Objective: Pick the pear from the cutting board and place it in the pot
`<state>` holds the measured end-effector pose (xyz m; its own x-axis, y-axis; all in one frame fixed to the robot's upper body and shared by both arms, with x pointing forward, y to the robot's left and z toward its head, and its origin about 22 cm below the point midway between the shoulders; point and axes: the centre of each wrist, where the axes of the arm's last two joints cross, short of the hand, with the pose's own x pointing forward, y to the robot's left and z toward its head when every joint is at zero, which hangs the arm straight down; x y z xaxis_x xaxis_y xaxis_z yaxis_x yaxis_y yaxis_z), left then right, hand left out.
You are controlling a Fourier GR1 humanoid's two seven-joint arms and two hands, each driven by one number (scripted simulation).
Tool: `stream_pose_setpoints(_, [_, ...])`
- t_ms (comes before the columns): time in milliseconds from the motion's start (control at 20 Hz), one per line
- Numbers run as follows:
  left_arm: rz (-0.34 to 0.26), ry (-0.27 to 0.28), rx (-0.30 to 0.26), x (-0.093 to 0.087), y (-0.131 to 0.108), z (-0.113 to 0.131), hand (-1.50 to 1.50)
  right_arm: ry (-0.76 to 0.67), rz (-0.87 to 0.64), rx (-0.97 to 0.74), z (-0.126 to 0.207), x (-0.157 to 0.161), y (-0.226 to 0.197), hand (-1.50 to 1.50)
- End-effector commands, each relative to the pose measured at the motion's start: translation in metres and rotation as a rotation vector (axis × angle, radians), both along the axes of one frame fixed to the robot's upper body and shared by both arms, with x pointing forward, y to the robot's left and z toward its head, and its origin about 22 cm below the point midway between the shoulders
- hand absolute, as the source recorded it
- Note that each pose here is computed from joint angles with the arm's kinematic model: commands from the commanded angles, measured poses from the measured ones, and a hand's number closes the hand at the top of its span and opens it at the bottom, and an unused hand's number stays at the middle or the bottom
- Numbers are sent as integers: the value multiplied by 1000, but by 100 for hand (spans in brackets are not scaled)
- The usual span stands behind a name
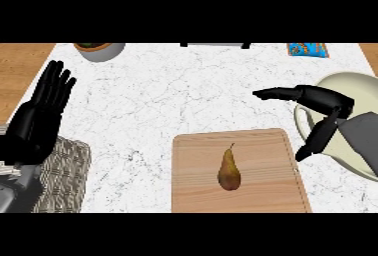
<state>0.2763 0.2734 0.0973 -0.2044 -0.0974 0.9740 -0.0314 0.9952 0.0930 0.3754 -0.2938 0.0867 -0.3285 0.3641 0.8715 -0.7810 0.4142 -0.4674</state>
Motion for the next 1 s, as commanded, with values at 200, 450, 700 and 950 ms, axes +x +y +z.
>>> stream_pose_setpoints(200, [22, 0, -56, 12, -5, -2, 0, -8, 237, -221, 16, 29, 65, -150])
stream_pose_setpoints(450, [58, 2, -75, 16, -7, -13, 0, 48, 290, -313, 3, 31, 74, -150])
stream_pose_setpoints(700, [59, 7, -62, 14, -7, -14, 0, 83, 305, -409, -21, 28, 105, -150])
stream_pose_setpoints(950, [48, 3, -82, 19, -1, -15, 0, 120, 345, -406, -36, 23, 99, -150])
